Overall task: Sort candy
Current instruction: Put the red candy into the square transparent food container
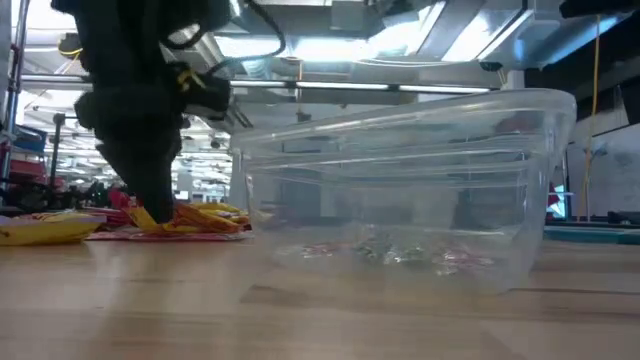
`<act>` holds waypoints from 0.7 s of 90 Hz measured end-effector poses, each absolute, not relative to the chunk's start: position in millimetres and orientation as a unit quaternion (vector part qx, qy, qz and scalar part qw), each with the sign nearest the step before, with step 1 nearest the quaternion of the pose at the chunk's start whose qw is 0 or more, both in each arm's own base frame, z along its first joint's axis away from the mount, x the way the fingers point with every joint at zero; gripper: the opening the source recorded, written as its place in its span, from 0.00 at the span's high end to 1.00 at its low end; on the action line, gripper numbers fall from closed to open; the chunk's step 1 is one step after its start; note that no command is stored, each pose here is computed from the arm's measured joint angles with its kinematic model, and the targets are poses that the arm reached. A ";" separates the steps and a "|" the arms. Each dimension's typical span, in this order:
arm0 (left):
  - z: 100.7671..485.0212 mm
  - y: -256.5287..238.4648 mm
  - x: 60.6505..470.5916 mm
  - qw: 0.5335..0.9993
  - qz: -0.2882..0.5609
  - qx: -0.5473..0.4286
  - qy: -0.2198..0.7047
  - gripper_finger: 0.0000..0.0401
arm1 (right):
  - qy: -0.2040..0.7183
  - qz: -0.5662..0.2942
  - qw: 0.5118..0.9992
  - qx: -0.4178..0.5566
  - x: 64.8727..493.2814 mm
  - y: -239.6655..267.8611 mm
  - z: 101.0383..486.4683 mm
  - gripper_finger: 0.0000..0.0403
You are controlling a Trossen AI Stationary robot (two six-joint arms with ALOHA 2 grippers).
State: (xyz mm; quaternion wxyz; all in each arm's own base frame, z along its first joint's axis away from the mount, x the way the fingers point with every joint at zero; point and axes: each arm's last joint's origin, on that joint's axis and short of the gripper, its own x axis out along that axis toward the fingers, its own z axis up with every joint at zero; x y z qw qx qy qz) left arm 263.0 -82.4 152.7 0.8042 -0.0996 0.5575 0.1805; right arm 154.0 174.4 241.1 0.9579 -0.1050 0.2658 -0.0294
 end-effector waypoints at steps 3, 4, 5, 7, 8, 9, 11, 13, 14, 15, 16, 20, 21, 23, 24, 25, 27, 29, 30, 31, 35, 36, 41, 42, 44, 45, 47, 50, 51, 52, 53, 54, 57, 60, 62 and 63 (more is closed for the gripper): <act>150.8 -81.8 261.5 0.802 0.183 -0.099 0.560 0.56 | 0.266 -0.029 0.958 -0.105 154.0 174.4 241.1 0.38; 150.3 -81.7 261.0 0.801 0.183 -0.099 0.561 0.56 | 0.266 -0.030 0.958 -0.105 154.0 174.5 241.1 0.38; 149.8 -81.6 260.5 0.801 0.183 -0.099 0.561 0.56 | 0.266 -0.030 0.958 -0.105 154.0 174.4 241.1 0.38; 149.0 -81.8 259.6 0.800 0.184 -0.099 0.563 0.57 | 0.266 -0.030 0.958 -0.105 154.0 174.4 241.1 0.38; 148.6 -81.8 259.3 0.799 0.185 -0.100 0.563 0.57 | 0.266 -0.030 0.958 -0.105 154.0 174.4 241.1 0.38; 148.3 -81.8 259.1 0.799 0.186 -0.101 0.563 0.58 | 0.266 -0.030 0.958 -0.105 154.0 174.4 241.1 0.38; 147.6 -82.1 258.4 0.799 0.186 -0.101 0.563 0.58 | 0.266 -0.030 0.958 -0.105 154.0 174.4 241.1 0.38; 146.8 -82.4 258.0 0.799 0.187 -0.104 0.562 0.59 | 0.266 -0.030 0.958 -0.105 154.0 174.5 241.1 0.38; 146.4 -82.8 257.7 0.799 0.187 -0.104 0.562 0.60 | 0.266 -0.030 0.958 -0.105 154.0 174.5 241.1 0.38; 146.1 -82.8 257.5 0.799 0.187 -0.105 0.561 0.60 | 0.266 -0.030 0.958 -0.105 154.0 174.5 241.1 0.38; 145.8 -82.8 257.4 0.799 0.188 -0.106 0.561 0.61 | 0.265 -0.030 0.958 -0.105 154.0 174.5 241.1 0.38; 144.9 -82.9 257.2 0.800 0.187 -0.107 0.561 0.64 | 0.265 -0.030 0.958 -0.105 154.0 174.5 241.1 0.38; 144.8 -83.0 257.3 0.800 0.186 -0.108 0.561 0.64 | 0.265 -0.030 0.958 -0.105 154.0 174.5 241.1 0.38; 144.7 -83.2 257.5 0.800 0.185 -0.111 0.560 0.66 | 0.266 -0.030 0.958 -0.105 154.0 174.5 241.1 0.38; 144.6 -83.3 257.6 0.800 0.184 -0.113 0.560 0.67 | 0.265 -0.030 0.958 -0.105 154.0 174.5 241.1 0.38; 144.3 -83.4 257.8 0.800 0.184 -0.115 0.560 0.68 | 0.265 -0.030 0.958 -0.105 154.0 174.5 241.1 0.38; 143.4 -83.8 258.3 0.800 0.182 -0.119 0.559 0.70 | 0.265 -0.030 0.958 -0.105 154.0 174.5 241.2 0.38; 142.7 -84.1 258.7 0.800 0.181 -0.123 0.558 0.71 | 0.265 -0.030 0.958 -0.105 154.0 174.5 241.2 0.38; 142.5 -84.2 258.9 0.800 0.181 -0.125 0.558 0.72 | 0.265 -0.030 0.958 -0.105 154.0 174.5 241.1 0.38; 142.1 -84.2 258.9 0.800 0.180 -0.126 0.558 0.73 | 0.265 -0.030 0.958 -0.105 154.1 174.5 241.2 0.38; 139.5 -84.5 259.2 0.798 0.183 -0.132 0.559 0.77 | 0.265 -0.030 0.958 -0.105 154.0 174.5 241.1 0.38; 139.1 -84.6 259.4 0.797 0.184 -0.135 0.559 0.78 | 0.265 -0.030 0.958 -0.105 154.0 174.5 241.1 0.38; 137.6 -86.1 260.4 0.797 0.185 -0.142 0.557 0.83 | 0.265 -0.030 0.958 -0.104 154.1 174.5 241.2 0.38; 136.9 -86.6 260.5 0.796 0.186 -0.144 0.558 0.83 | 0.265 -0.030 0.958 -0.104 154.1 174.5 241.3 0.38; 135.6 -87.5 261.0 0.795 0.188 -0.147 0.558 0.85 | 0.266 -0.030 0.958 -0.105 154.0 174.5 241.1 0.38; 135.1 -87.9 261.3 0.795 0.188 -0.148 0.558 0.86 | 0.266 -0.029 0.958 -0.105 154.0 174.5 241.1 0.38; 134.3 -89.3 261.6 0.795 0.188 -0.150 0.557 0.88 | 0.266 -0.029 0.958 -0.104 154.0 174.6 241.1 0.38; 133.0 -91.1 261.6 0.794 0.190 -0.154 0.556 0.90 | 0.267 -0.028 0.958 -0.103 154.0 174.6 241.0 0.38; 132.7 -91.8 261.6 0.794 0.191 -0.156 0.555 0.91 | 0.267 -0.028 0.958 -0.103 154.0 174.6 241.0 0.38; 132.5 -92.4 261.7 0.794 0.191 -0.157 0.555 0.92 | 0.268 -0.027 0.958 -0.103 154.0 174.6 240.9 0.38; 132.5 -93.1 261.6 0.794 0.193 -0.160 0.554 0.92 | 0.268 -0.027 0.958 -0.102 153.9 174.7 240.9 0.38; 132.5 -93.9 261.6 0.793 0.195 -0.162 0.553 0.93 | 0.268 -0.027 0.958 -0.102 153.9 174.7 241.0 0.38; 133.7 -96.1 262.0 0.792 0.200 -0.170 0.552 0.95 | 0.268 -0.026 0.958 -0.102 153.9 174.7 240.9 0.38; 136.0 -98.5 262.9 0.790 0.206 -0.180 0.549 0.97 | 0.268 -0.027 0.958 -0.102 153.9 174.6 240.9 0.38; 138.2 -100.4 263.8 0.788 0.209 -0.187 0.548 0.98 | 0.268 -0.027 0.958 -0.102 153.9 174.7 240.9 0.38; 139.3 -101.2 264.4 0.787 0.210 -0.191 0.547 0.98 | 0.268 -0.027 0.958 -0.102 154.0 174.7 240.9 0.38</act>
